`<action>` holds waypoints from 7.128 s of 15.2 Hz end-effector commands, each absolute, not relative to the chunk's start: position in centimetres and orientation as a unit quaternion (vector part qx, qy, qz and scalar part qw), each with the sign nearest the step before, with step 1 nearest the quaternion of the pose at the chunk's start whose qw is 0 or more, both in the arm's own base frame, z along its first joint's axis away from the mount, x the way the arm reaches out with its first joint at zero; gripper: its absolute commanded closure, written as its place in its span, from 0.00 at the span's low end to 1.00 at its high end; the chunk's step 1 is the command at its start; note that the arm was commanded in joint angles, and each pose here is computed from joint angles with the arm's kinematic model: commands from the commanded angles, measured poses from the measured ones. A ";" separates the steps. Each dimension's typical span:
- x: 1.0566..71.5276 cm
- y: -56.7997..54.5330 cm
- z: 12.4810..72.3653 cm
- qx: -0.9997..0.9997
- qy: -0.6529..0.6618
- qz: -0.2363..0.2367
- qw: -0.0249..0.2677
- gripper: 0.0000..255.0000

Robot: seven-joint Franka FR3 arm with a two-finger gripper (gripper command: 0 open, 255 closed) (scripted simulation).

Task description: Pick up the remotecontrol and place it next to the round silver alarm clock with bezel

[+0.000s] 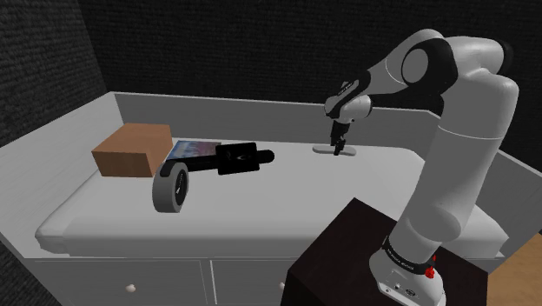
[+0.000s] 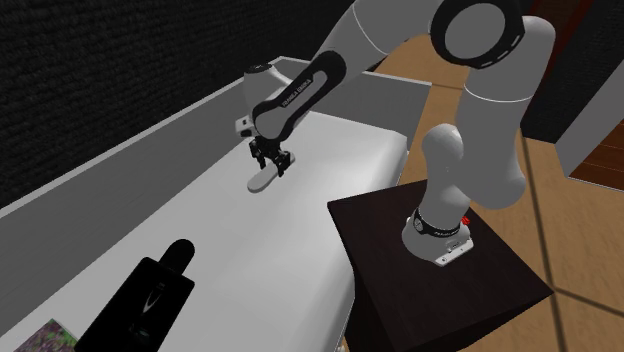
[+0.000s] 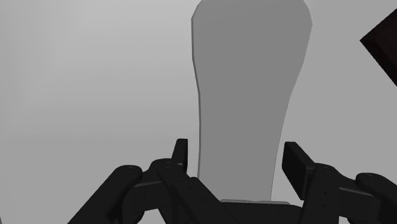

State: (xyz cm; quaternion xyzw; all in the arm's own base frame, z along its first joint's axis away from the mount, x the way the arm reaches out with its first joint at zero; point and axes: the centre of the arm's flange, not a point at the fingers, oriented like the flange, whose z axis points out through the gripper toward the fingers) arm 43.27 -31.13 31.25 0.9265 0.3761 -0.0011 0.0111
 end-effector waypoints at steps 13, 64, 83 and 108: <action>43.3 -31.2 38.6 0.927 0.376 -0.001 0.011 1.00; 62.1 22.4 38.7 0.927 0.376 -0.001 0.011 1.00; 62.1 22.4 28.7 0.927 0.376 -0.001 0.011 1.00; 62.1 22.4 15.5 0.927 0.376 -0.001 0.011 1.00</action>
